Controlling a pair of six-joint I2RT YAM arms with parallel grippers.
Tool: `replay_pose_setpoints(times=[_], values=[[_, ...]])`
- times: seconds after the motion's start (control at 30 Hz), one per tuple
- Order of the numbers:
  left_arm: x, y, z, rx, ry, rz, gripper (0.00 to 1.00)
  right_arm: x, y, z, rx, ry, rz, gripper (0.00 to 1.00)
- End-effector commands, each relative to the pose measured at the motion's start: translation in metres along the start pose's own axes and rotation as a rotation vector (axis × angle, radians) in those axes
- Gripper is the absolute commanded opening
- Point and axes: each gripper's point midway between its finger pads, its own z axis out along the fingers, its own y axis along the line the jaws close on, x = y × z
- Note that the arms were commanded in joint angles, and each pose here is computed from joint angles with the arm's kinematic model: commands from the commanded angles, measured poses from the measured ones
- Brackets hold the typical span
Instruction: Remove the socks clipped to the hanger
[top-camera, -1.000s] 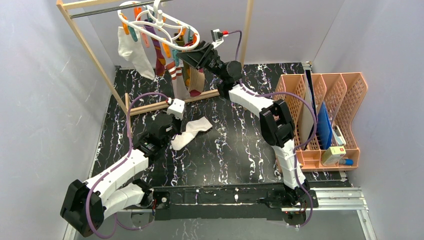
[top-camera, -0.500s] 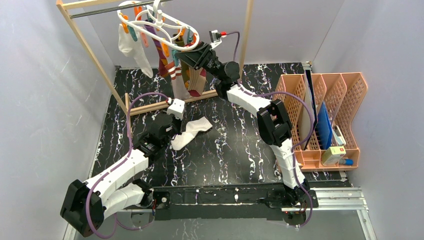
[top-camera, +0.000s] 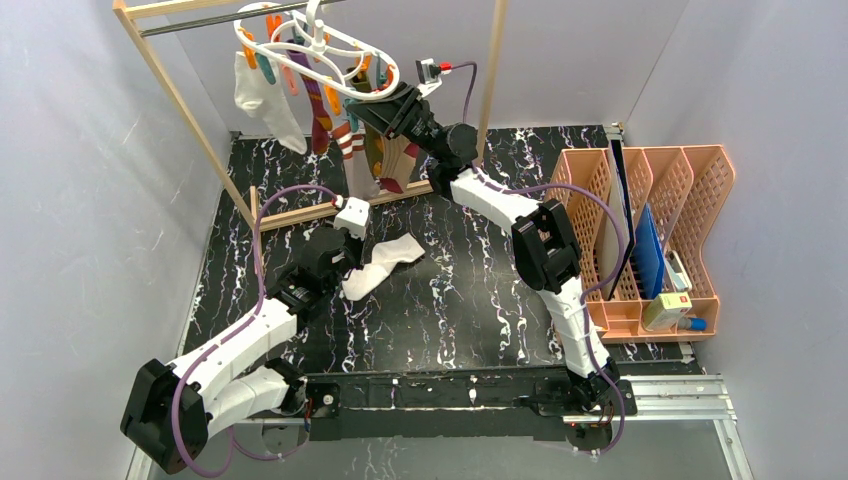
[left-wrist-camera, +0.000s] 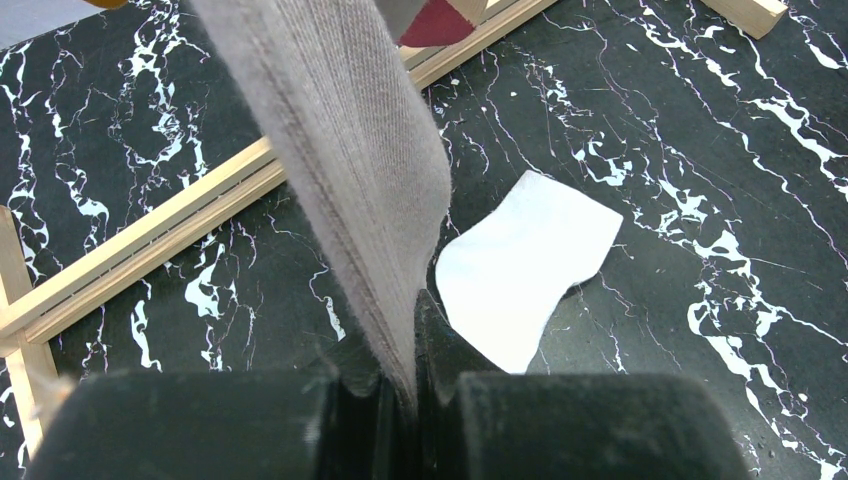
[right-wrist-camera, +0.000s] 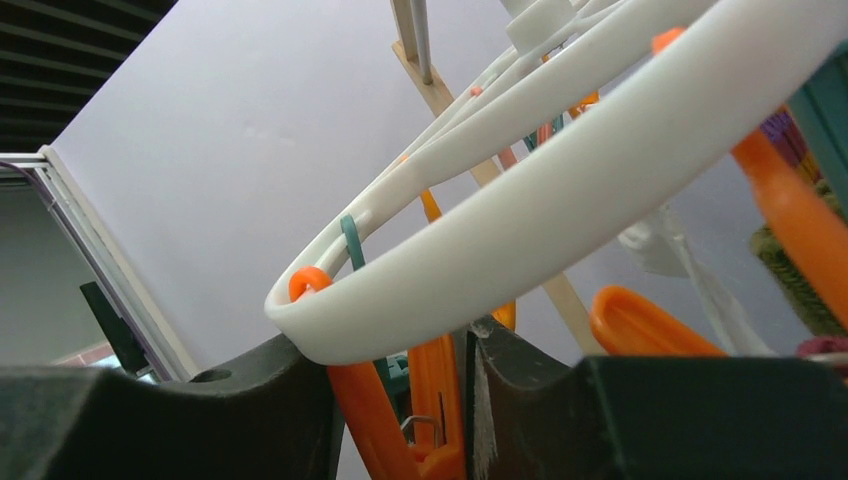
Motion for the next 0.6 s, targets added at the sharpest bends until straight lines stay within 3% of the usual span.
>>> replay_pose_setpoints(times=[0.0, 0.43, 0.5, 0.57], values=[[0.0071, 0.0021, -0.0018, -0.006, 0.022, 0.014, 0.00, -0.0117, 0.0200, 0.0019, -0.066, -0.049, -0.038, 0.43], [0.0069, 0.0026, -0.0019, -0.008, 0.022, 0.015, 0.00, -0.0140, 0.0190, -0.0021, -0.072, -0.066, -0.023, 0.21], [0.0069, 0.0028, -0.0019, -0.009, 0.022, 0.015, 0.00, -0.0141, 0.0191, -0.0020, -0.072, -0.066, -0.023, 0.23], [0.0073, 0.0027, -0.0018, -0.009, 0.022, 0.016, 0.00, -0.0135, 0.0181, -0.0022, -0.067, -0.063, -0.016, 0.37]])
